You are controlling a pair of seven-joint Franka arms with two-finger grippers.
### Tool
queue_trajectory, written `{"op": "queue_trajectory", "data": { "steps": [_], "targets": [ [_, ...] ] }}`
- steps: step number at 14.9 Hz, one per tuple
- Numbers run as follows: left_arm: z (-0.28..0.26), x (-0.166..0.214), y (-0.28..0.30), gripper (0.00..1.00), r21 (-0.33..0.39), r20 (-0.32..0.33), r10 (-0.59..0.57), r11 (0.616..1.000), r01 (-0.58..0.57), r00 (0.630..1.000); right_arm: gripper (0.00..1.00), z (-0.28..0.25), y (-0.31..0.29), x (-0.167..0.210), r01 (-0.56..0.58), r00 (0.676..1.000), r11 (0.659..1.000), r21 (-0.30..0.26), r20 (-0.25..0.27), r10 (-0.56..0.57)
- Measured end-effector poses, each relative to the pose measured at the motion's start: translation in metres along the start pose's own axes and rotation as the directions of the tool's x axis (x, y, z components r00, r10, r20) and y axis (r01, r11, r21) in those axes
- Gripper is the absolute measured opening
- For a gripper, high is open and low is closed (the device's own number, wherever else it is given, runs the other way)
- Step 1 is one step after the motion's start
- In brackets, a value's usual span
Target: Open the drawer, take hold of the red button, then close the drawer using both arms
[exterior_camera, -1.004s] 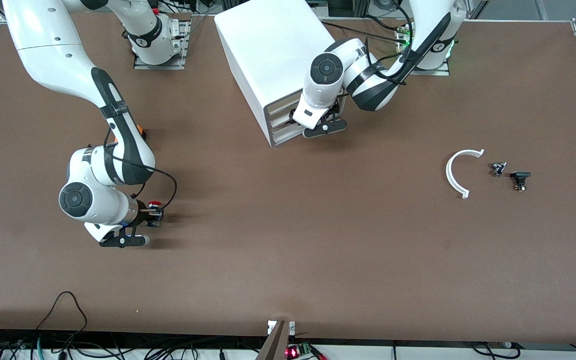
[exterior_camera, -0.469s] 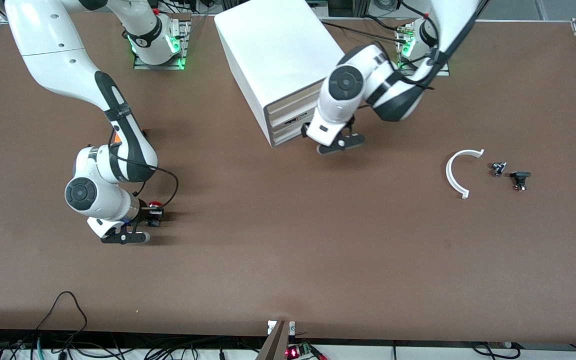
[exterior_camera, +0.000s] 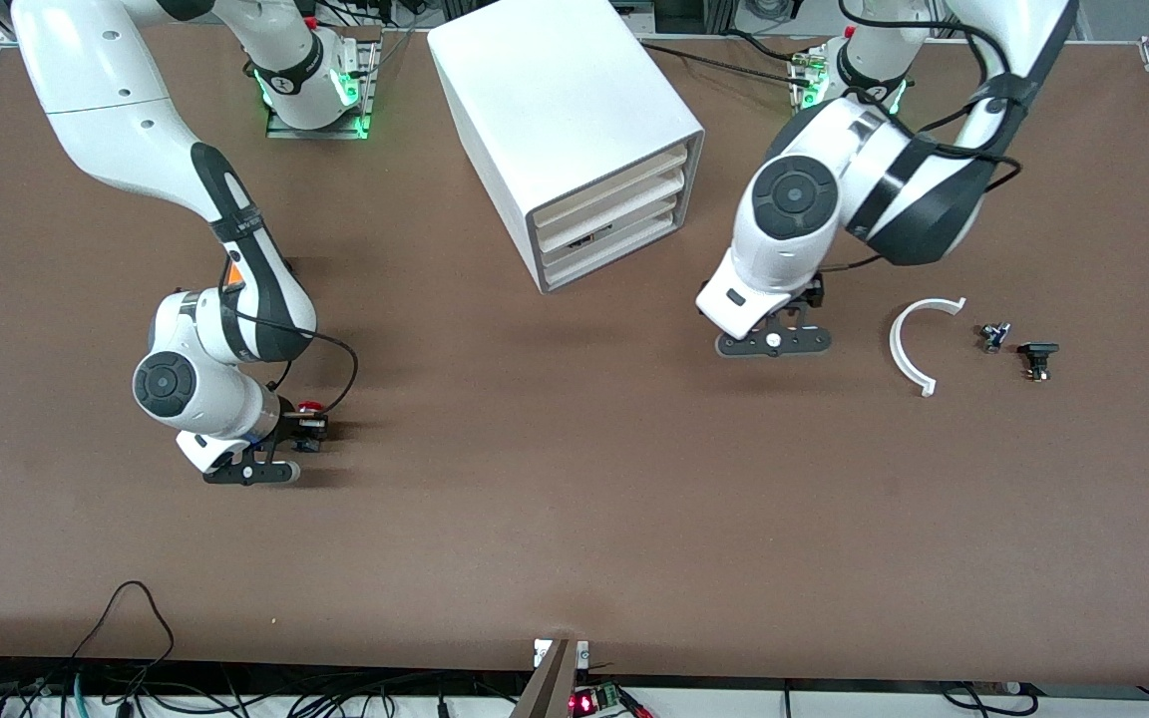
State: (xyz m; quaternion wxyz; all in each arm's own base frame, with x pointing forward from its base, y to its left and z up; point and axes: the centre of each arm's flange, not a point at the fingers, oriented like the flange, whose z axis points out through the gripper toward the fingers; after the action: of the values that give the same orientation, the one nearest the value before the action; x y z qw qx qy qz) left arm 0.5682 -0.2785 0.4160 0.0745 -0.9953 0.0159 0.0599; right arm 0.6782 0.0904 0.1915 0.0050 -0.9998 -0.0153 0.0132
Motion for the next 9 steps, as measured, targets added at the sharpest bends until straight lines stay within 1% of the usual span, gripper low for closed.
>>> {"op": "queue_trajectory", "data": {
  "steps": [1, 2, 3, 4, 5, 6, 9],
  "targets": [
    [-0.008, 0.008, -0.018, 1.0, -0.003, -0.007, 0.034, 0.999, -0.034, 0.999, 0.38, 0.0, 0.001, 0.001, -0.002, 1.0, 1.0, 0.0, -0.003, 0.002],
    [-0.018, 0.018, -0.041, 1.0, -0.011, -0.021, 0.07, 0.997, -0.07, 0.997, 0.38, -0.002, 0.003, 0.001, -0.004, 1.0, 1.0, -0.001, -0.007, 0.004],
    [-0.029, 0.027, -0.066, 1.0, -0.018, -0.036, 0.109, 0.994, -0.109, 0.993, 0.41, -0.004, 0.004, 0.002, -0.006, 1.0, 1.0, -0.001, -0.012, 0.006],
    [-0.042, 0.035, -0.091, 1.0, -0.02, -0.054, 0.148, 0.989, -0.149, 0.988, 0.47, -0.007, 0.006, 0.004, -0.009, 1.0, 1.0, -0.001, -0.019, 0.009],
    [-0.056, 0.039, -0.111, 1.0, -0.018, -0.072, 0.174, 0.984, -0.176, 0.982, 0.59, -0.012, 0.009, 0.006, -0.013, 1.0, 1.0, 0.0, -0.027, 0.013],
    [-0.068, 0.04, -0.128, 1.0, -0.022, -0.084, 0.177, 0.983, -0.18, 0.981, 0.68, -0.018, 0.011, 0.008, -0.016, 0.999, 1.0, 0.001, -0.038, 0.016],
    [-0.093, 0.03, -0.175, 1.0, -0.088, -0.091, 0.161, 0.982, -0.169, 0.983, 0.95, -0.053, 0.018, 0.013, -0.027, 0.998, 1.0, -0.002, -0.059, 0.026]
  ]
}}
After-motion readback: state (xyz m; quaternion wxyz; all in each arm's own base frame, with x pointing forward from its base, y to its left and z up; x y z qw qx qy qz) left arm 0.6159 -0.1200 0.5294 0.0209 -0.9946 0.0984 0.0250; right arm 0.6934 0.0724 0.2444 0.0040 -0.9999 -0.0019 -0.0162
